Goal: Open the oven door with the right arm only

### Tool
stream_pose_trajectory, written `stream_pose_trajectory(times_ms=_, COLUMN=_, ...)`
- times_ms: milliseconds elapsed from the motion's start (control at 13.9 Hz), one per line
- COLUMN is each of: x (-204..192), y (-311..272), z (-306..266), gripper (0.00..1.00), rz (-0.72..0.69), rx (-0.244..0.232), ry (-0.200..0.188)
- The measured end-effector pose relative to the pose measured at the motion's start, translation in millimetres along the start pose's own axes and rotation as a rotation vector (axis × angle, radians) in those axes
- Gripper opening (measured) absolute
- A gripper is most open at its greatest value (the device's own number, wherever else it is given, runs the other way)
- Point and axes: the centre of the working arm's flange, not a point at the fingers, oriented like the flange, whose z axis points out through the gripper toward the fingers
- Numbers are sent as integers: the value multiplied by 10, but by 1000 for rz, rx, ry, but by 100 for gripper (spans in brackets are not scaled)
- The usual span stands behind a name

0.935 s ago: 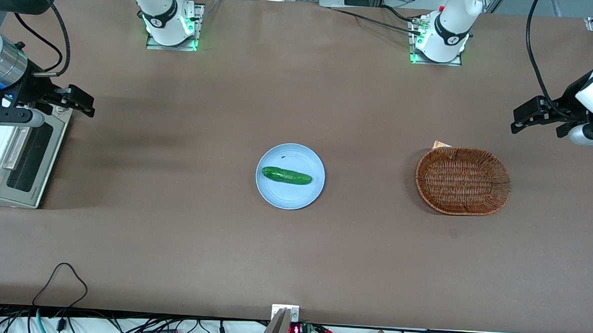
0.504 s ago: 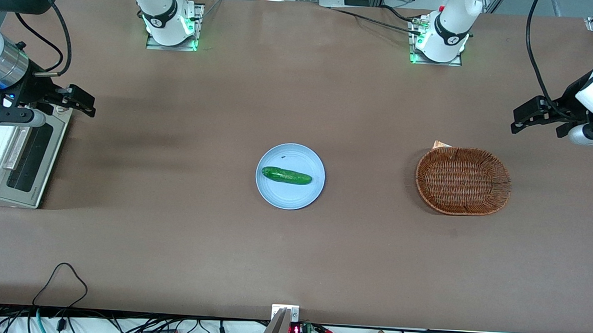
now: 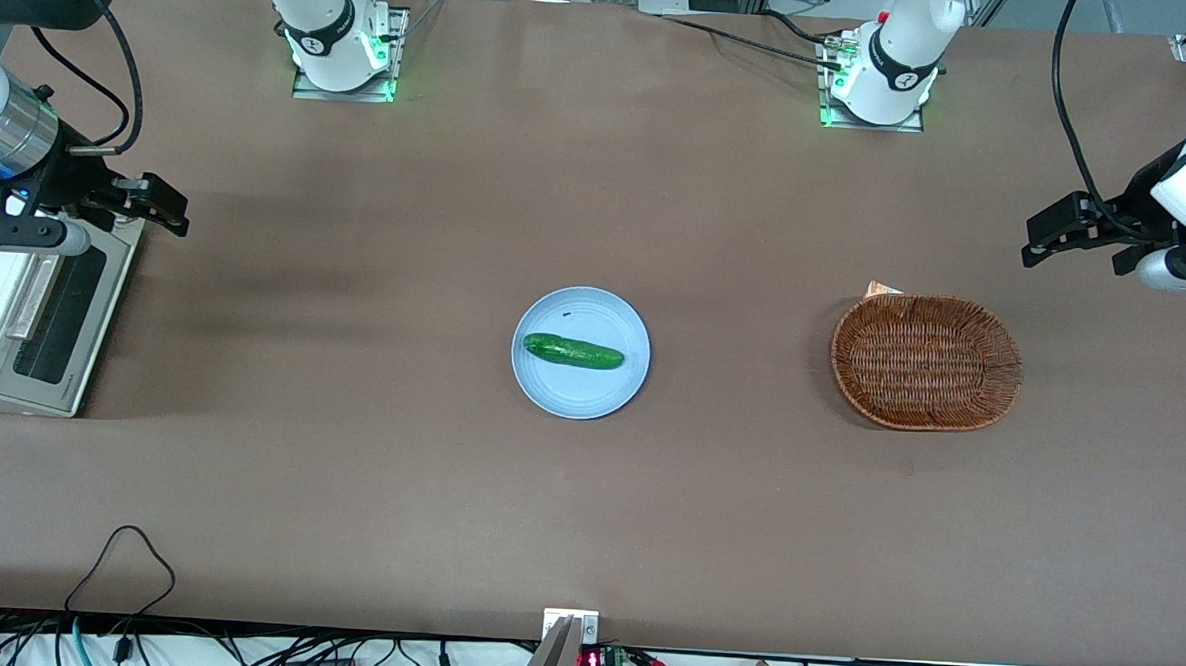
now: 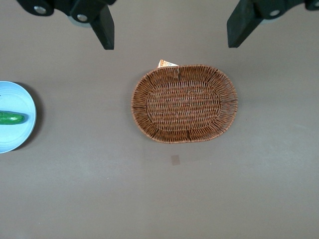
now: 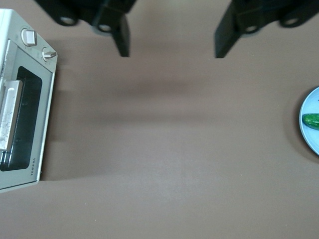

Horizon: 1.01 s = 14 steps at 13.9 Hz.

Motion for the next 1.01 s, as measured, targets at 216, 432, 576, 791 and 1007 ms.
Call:
stream_pose_trajectory(times_ms=216, x=0, y=5, z=1, gripper=37, rz=1, rx=0, ry=0)
stream_pose_trajectory(times_ms=432, x=3, y=9, z=8, gripper=4, rz=2, rx=0, ry=-2)
stream_pose_trajectory(times_ms=576, x=23, y=11, z=59, gripper=1, rz=11, rx=0, ry=-11)
stream_pose_trajectory(times_ms=791, x=117, y=71, z=274, gripper=1, rz=73, rx=-44, ry=-41)
stream_pose_trajectory(times_ms=1007, x=256, y=239, z=620, gripper=1, rz=67, rx=-189, ry=-76)
